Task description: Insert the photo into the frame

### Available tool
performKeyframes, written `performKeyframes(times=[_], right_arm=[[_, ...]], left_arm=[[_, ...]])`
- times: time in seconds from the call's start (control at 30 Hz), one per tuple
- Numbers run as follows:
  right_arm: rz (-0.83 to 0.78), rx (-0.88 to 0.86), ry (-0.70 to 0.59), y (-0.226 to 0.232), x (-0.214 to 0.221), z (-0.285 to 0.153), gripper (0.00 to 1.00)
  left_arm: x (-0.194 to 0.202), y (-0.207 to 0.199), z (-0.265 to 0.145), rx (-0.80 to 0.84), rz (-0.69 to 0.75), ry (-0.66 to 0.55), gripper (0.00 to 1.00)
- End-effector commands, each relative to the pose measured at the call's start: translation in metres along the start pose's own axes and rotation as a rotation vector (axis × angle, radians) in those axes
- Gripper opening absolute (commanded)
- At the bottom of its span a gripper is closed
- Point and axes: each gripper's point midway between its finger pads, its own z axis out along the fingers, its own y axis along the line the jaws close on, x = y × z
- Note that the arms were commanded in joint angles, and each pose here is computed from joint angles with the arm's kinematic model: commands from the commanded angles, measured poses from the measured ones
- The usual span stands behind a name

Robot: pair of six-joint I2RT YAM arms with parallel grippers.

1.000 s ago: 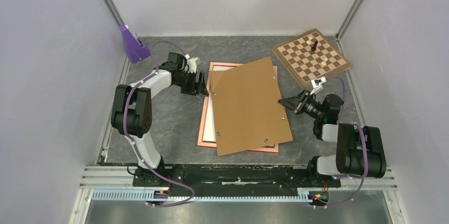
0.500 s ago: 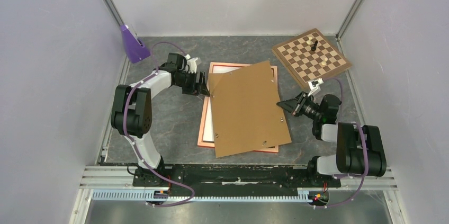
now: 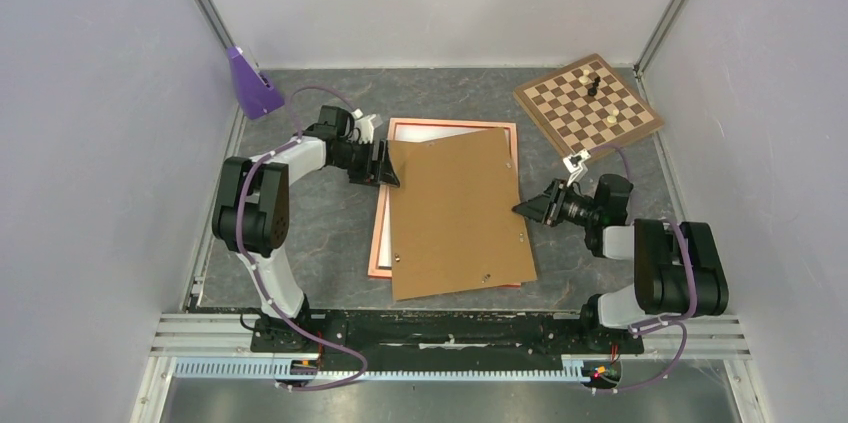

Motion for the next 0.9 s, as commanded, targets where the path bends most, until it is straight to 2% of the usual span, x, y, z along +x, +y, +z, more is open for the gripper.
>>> performKeyframes(times=[0.0,0.2,0.43,0.57,0.73,0.87], right_arm=[[-0.069,-0.081,0.048,0.011,0.001,0.005,0.34],[-0.063,-0.117,0.099,0.015,0.013,0.009,0.35],[-0.049,-0.045,0.212,-0.007,0.038,0.007,0.36],[-0.047,0.024,0.252,-0.021,0.044,0.006,0.38],[-0.036,0.076,0.287,-0.032,0.051,0.003,0.46],[-0.006,0.041,0.292,-0.028,0.053,0.005,0.44]], left_arm=[[-0.003,-0.010,0.006,0.040,-0.037,-0.014,0.75],[0.002,-0.012,0.013,0.048,-0.039,0.005,0.73],[0.009,-0.015,0.017,0.053,-0.040,0.022,0.72],[0.011,-0.014,0.017,0.052,-0.038,0.025,0.72],[0.012,-0.014,0.017,0.050,-0.037,0.026,0.72],[0.014,-0.015,0.017,0.054,-0.036,0.028,0.71]])
